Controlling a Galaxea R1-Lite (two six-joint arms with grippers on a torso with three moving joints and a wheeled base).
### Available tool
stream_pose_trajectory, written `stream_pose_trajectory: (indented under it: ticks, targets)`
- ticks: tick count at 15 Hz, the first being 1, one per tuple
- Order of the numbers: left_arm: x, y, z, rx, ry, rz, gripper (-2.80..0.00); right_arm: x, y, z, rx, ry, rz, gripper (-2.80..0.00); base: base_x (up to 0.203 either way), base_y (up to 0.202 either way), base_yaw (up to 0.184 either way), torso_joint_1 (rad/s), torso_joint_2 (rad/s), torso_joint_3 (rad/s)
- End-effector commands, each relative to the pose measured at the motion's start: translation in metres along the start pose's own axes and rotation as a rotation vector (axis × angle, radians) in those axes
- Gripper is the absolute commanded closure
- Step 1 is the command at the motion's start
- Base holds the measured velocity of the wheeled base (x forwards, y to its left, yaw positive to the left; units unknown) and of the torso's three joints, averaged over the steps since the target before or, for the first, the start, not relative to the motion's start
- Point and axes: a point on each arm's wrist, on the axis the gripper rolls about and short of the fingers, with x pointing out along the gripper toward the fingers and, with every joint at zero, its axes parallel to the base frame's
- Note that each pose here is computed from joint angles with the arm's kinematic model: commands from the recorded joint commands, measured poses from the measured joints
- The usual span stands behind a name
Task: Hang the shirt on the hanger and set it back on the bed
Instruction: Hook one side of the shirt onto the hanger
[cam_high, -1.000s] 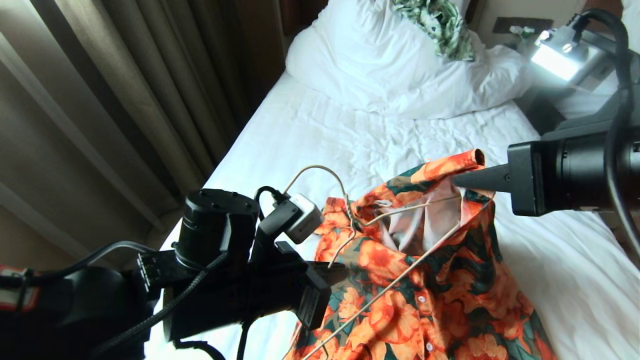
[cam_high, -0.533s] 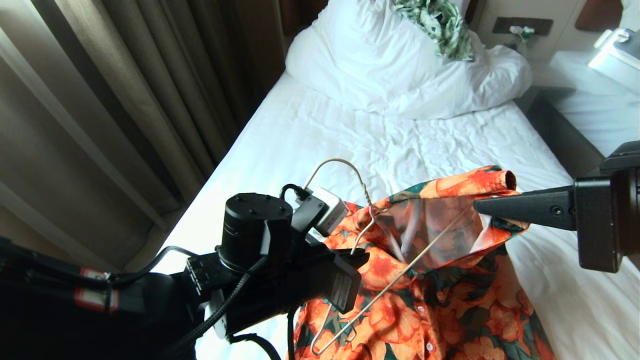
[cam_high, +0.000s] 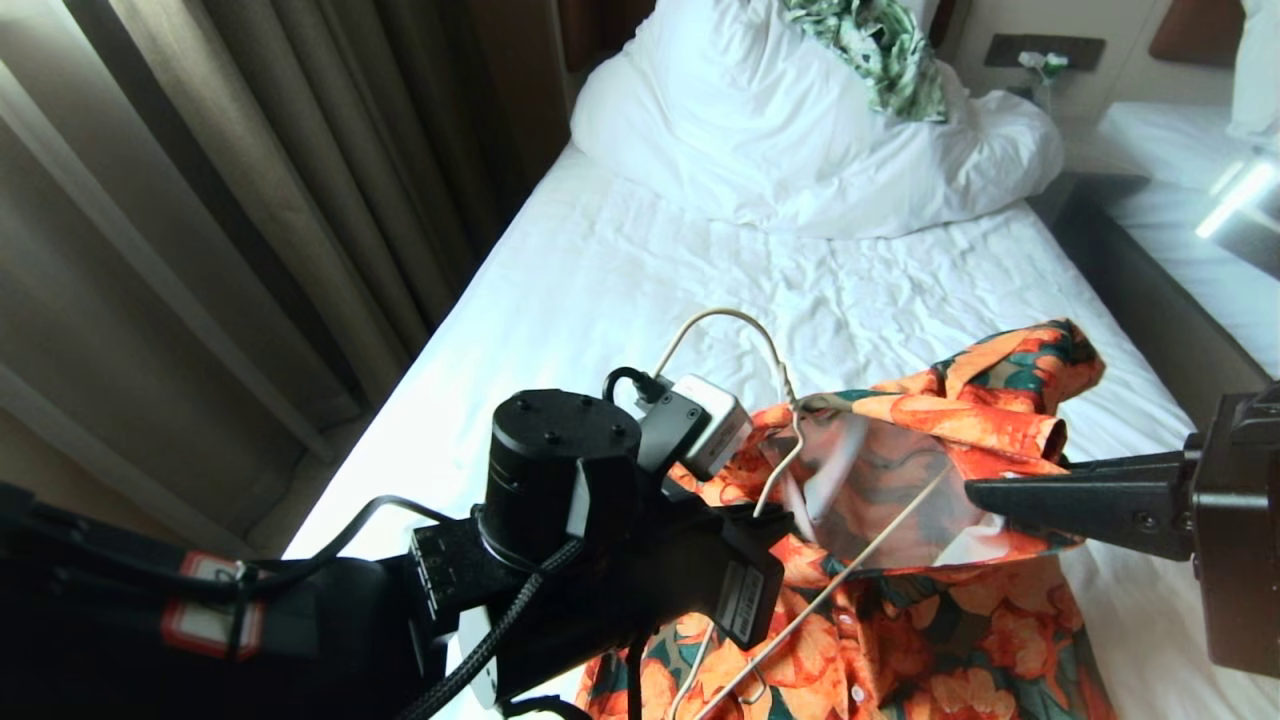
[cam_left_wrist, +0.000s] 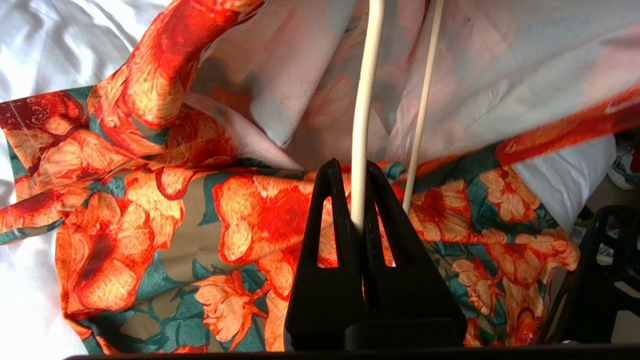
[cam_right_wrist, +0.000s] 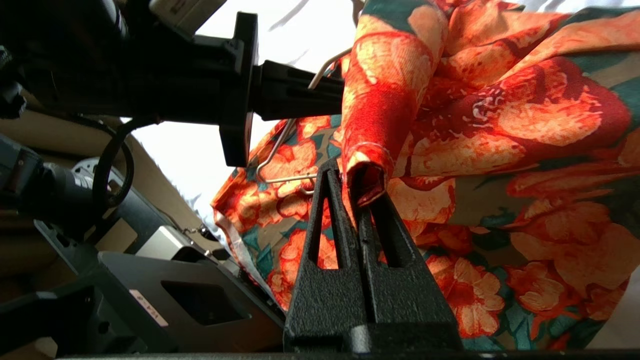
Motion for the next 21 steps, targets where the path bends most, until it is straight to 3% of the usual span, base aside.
stream_pose_trajectory:
  ticks: [1,8,9,10,18,21]
  targets:
    - [0.001,-0.003,0.004,-0.005,-0.015,-0.008,0.0,0.001,0.003,-0.004,-0.01,0.016,0.012,0.0,0.0,0.0,0.0,0.0,0.0,0.0]
    - [-0.001,-0.016,0.011,-0.001,-0.043,-0.044,0.0,0.002,0.002,-0.008,-0.026,0.034,0.009,0.0,0.0,0.0,0.0,0.0,0.0,0.0]
    - [-0.001,-0.018,0.013,0.0,-0.057,-0.053,0.0,0.002,0.003,-0.008,-0.027,0.034,0.009,-0.18,0.0,0.0,0.0,0.0,0.0,0.0]
    - [-0.001,-0.02,0.015,0.001,-0.068,-0.059,0.0,0.003,0.002,-0.009,-0.029,0.04,0.008,-2.8,0.0,0.0,0.0,0.0,0.0,0.0]
    - [0.004,-0.023,0.021,-0.008,-0.185,-0.073,0.0,-0.009,0.001,-0.008,-0.044,0.055,0.004,-2.8,0.0,0.0,0.0,0.0,0.0,0.0]
    - [0.011,-0.023,0.013,-0.026,-0.246,-0.073,0.0,-0.013,0.0,-0.008,-0.044,0.07,-0.001,-2.8,0.0,0.0,0.0,0.0,0.0,0.0]
